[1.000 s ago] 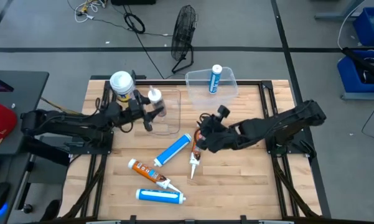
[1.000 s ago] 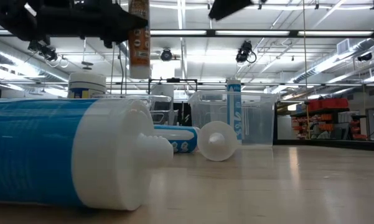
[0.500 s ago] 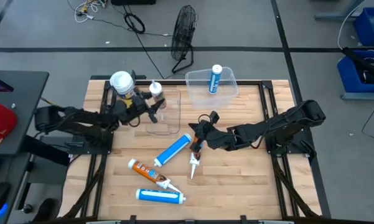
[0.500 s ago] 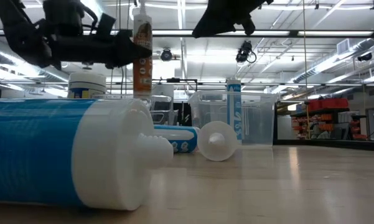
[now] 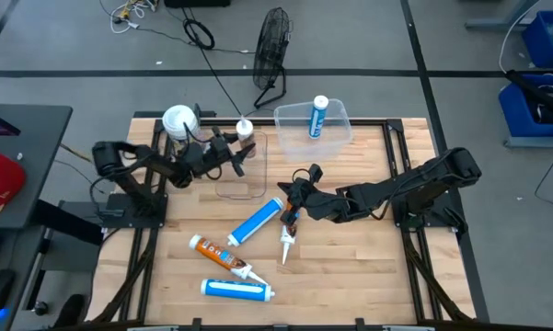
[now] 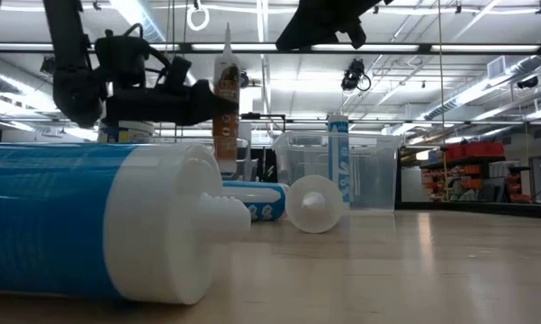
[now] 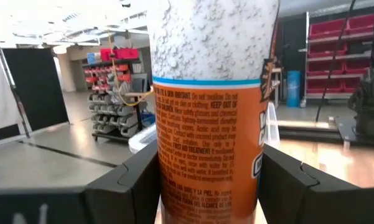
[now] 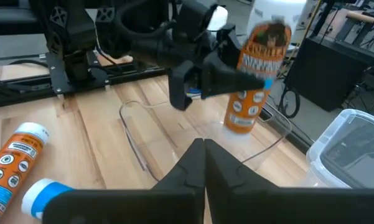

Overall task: Pick & place silicon tubes, Sealant and Lysol wipes
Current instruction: Put the bottom orange sealant into the transparent bin

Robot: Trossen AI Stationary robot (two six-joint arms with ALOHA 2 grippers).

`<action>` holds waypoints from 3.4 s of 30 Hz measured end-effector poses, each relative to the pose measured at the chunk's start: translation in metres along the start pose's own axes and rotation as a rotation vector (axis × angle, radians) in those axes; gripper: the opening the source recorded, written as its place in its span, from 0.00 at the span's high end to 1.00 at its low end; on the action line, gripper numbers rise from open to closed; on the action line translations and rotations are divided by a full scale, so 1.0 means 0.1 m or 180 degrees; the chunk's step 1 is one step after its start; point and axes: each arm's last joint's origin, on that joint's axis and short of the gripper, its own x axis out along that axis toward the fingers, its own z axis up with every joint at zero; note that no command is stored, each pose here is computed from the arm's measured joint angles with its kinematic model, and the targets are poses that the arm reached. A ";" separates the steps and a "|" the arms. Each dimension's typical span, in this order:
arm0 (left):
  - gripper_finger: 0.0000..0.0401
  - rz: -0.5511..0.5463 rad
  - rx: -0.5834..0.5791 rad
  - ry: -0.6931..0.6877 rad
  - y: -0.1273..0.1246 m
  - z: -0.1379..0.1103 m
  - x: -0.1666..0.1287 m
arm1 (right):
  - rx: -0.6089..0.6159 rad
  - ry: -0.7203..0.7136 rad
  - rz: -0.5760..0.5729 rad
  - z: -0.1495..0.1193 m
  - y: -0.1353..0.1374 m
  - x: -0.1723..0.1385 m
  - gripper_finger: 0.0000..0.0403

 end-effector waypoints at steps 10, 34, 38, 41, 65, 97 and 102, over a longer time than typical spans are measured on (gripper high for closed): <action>0.47 -0.0003 0.0023 0.0111 -0.02 -0.23 0.10 | -0.0013 0.0012 -0.0004 -0.01 0.00 0.00 0.99; 0.47 0.0129 -0.0129 0.0201 0.09 -0.35 0.11 | -0.0014 0.0014 -0.0007 -0.01 0.00 0.00 0.99; 0.47 0.0088 -0.0130 0.0198 0.08 -0.35 0.11 | -0.0012 0.0015 -0.0014 0.00 -0.01 0.01 0.99; 0.47 0.0031 -0.0135 0.0194 0.08 -0.35 0.11 | -0.0012 0.0015 -0.0015 0.00 -0.01 0.01 0.99; 0.47 -0.0033 -0.0103 0.0290 0.07 -0.42 0.10 | -0.0015 0.0019 -0.0013 -0.01 -0.01 0.01 0.99; 0.46 -0.0005 -0.0091 0.0415 0.09 -0.53 0.21 | -0.0036 0.0134 -0.0049 -0.05 -0.03 0.01 0.99; 0.45 -0.0007 -0.0093 0.0439 0.09 -0.54 0.22 | -0.0030 0.0133 -0.0050 -0.05 -0.03 0.02 0.99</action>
